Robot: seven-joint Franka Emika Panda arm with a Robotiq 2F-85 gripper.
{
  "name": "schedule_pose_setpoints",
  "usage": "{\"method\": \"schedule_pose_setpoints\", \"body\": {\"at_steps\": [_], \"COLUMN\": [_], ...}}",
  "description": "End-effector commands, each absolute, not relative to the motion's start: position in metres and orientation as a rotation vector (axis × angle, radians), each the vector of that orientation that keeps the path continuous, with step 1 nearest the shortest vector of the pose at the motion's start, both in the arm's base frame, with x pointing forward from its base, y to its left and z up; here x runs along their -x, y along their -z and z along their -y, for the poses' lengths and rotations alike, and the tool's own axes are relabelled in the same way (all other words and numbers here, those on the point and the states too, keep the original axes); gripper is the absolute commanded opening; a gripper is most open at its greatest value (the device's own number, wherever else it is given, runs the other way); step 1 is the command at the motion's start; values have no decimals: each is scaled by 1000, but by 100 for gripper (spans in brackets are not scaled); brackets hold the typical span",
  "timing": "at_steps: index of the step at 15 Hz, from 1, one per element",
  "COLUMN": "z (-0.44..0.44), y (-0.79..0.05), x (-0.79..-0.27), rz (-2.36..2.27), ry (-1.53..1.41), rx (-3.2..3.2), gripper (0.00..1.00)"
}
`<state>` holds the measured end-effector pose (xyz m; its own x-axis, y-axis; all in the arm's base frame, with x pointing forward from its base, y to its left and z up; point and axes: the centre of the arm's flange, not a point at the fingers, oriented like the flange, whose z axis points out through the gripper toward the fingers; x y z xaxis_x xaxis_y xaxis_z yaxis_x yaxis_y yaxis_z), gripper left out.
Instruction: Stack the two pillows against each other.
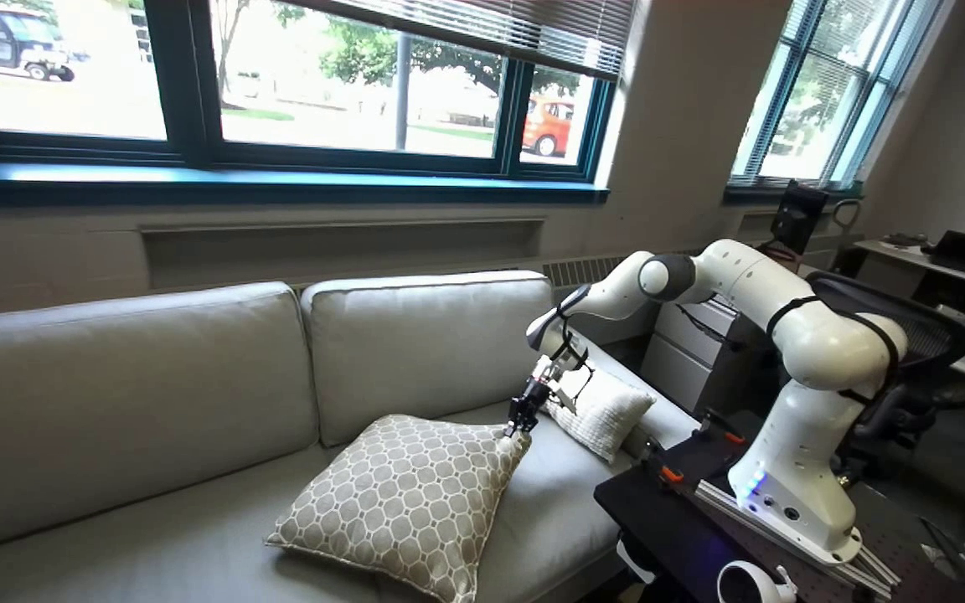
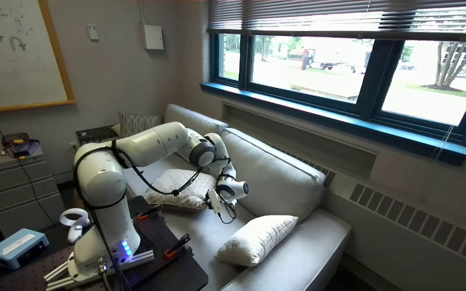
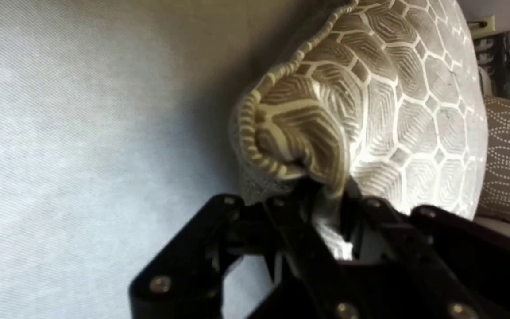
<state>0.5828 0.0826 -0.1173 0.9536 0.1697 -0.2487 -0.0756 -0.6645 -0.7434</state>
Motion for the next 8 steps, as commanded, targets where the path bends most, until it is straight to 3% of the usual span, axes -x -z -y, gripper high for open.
{"method": "schedule_pose_setpoints", "body": {"at_steps": [1,8], "z": [-20,23], "y": [85,55], "x": [-531,-466], "rz": [-9,-192], "ry": [-248,54], "rx": [2257,2445], "gripper": [8,6]}}
